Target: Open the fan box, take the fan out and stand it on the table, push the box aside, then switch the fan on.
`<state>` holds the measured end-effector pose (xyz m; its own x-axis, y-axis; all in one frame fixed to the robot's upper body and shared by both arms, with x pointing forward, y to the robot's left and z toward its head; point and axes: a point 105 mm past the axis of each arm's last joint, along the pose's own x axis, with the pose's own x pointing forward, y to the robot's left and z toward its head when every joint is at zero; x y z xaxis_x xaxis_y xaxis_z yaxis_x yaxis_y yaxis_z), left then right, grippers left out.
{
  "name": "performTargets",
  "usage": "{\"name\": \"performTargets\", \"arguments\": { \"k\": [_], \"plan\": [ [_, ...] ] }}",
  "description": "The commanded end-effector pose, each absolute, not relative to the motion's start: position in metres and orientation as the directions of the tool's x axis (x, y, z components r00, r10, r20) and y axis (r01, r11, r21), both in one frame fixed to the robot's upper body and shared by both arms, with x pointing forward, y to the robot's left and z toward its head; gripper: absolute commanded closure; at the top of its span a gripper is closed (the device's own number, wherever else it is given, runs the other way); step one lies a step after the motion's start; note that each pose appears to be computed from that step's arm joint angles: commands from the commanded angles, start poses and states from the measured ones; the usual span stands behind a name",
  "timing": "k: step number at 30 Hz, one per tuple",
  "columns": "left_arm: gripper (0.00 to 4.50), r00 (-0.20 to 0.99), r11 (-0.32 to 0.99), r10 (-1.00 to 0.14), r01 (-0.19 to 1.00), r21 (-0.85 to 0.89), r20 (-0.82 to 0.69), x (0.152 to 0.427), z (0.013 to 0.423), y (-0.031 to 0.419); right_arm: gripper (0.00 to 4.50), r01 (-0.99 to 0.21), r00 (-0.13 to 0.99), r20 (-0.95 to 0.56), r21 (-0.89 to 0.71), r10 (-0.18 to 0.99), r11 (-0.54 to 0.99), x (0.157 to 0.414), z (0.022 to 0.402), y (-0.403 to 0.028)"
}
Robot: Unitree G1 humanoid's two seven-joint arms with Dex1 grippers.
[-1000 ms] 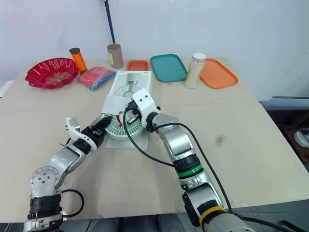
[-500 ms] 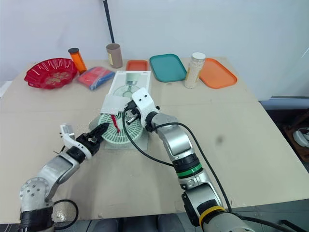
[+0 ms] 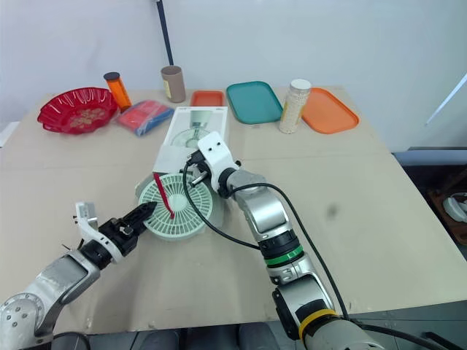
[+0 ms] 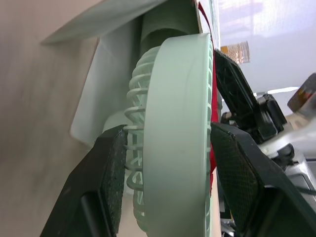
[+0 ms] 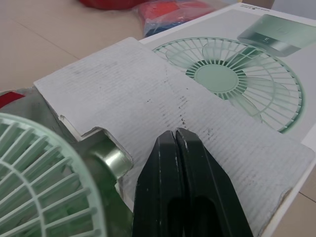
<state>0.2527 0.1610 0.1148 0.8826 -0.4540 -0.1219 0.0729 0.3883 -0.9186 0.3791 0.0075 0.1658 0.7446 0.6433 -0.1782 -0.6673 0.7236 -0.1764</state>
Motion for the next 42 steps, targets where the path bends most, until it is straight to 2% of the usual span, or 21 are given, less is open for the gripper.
{"name": "performTargets", "arguments": {
  "k": [1, 15, 29, 35, 42],
  "plan": [
    [1.84, 0.875, 0.428, -0.444, 0.017, -0.904, -0.194, 0.243, 0.105, 0.164, 4.5, -0.669, 0.74, -0.238, -0.175, 0.629, 0.722, 0.377, 0.151, 0.008],
    [1.84, 0.853, 0.462, -0.421, -0.09, -0.882, -0.308, 0.208, 0.088, 0.18, 4.5, -0.631, 0.774, -0.235, -0.199, 0.588, 0.75, 0.379, 0.154, 0.006],
    [1.84, 0.811, 0.482, -0.453, -0.127, -0.867, -0.37, 0.184, 0.074, 0.179, 4.5, -0.622, 0.781, -0.234, -0.202, 0.579, 0.757, 0.378, 0.153, 0.008],
    [1.84, 0.845, 0.468, -0.441, -0.072, -0.881, -0.303, 0.197, 0.088, 0.182, 4.5, -0.634, 0.771, -0.23, -0.199, 0.593, 0.747, 0.375, 0.155, 0.013],
    [1.84, 0.854, 0.488, -0.425, -0.062, -0.87, -0.299, 0.201, 0.089, 0.185, 4.5, -0.634, 0.771, -0.229, -0.199, 0.594, 0.747, 0.375, 0.155, 0.013]
  ]
}}
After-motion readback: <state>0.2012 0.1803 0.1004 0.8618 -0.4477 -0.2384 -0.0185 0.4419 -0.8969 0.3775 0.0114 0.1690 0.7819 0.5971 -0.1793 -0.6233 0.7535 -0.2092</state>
